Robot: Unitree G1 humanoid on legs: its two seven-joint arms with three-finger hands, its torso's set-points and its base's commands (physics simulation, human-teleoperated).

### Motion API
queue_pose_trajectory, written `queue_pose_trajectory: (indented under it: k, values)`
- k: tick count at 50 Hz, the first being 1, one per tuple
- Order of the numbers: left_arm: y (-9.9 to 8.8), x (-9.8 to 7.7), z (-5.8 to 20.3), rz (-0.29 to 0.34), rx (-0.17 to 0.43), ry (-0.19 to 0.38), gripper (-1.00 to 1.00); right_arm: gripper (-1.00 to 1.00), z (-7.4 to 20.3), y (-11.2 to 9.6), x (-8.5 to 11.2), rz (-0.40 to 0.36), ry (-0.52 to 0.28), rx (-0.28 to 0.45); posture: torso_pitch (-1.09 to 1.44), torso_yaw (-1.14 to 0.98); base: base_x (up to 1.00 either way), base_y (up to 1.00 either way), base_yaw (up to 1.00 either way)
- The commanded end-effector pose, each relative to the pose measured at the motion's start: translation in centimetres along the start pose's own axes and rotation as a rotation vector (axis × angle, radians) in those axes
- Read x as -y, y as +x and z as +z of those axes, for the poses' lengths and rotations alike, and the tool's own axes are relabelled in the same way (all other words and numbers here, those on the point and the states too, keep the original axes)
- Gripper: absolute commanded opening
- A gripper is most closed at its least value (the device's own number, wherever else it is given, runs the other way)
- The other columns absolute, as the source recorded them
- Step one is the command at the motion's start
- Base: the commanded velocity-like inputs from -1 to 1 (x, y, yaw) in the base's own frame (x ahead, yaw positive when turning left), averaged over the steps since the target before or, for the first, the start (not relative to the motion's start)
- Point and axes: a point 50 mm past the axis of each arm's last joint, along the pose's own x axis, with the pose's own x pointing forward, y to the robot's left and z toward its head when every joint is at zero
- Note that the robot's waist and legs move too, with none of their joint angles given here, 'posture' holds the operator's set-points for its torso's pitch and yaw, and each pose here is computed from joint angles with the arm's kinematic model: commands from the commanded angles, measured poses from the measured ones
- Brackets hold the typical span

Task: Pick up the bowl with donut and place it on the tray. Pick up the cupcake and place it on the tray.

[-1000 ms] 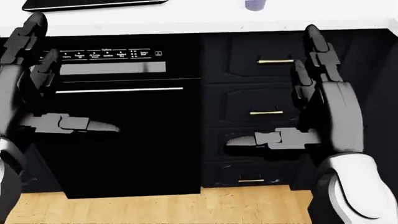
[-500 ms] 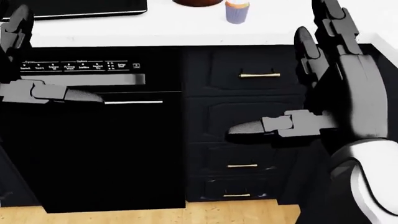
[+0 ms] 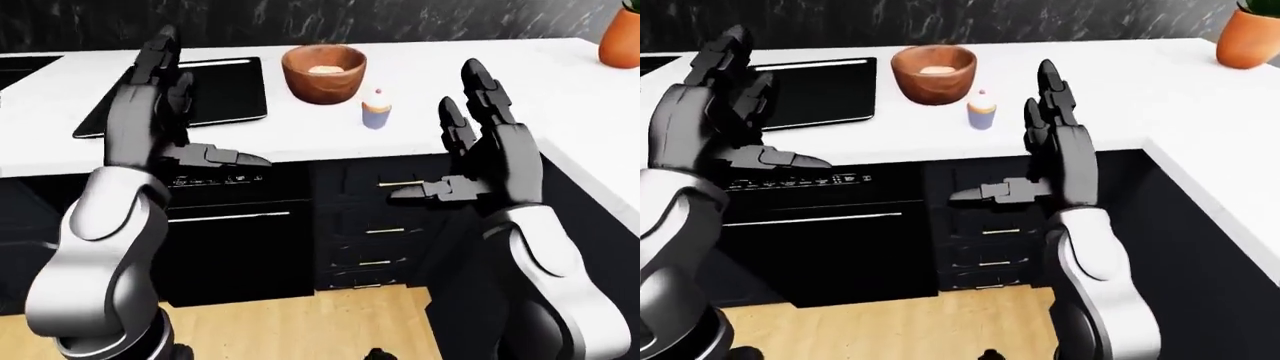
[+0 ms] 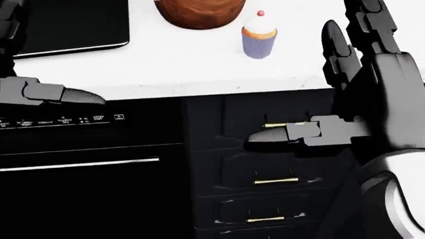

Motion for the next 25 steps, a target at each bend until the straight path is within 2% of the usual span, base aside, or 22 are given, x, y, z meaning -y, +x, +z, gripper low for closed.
queue_pose_trajectory:
  k: [1,15,25]
  values:
    - [0.1,0.1,0.6,-0.006,0.033,0.002,1.00,1.00,1.2,-0.1,0.2,-0.010,-0.003,0.058,0.00,0.00,0.00,0.00,0.00]
    - [-0.1,-0.1,1.1,-0.003,0.039,0.006,1.00,1.00,2.1,0.1,0.4,-0.030,-0.012,0.068,0.00,0.00,0.10,-0.02,0.00]
    - [-0.3,-0.3,1.7,-0.001,0.046,0.011,1.00,1.00,3.2,-0.2,0.9,-0.055,-0.007,0.102,0.00,0.00,0.15,-0.04,0.00]
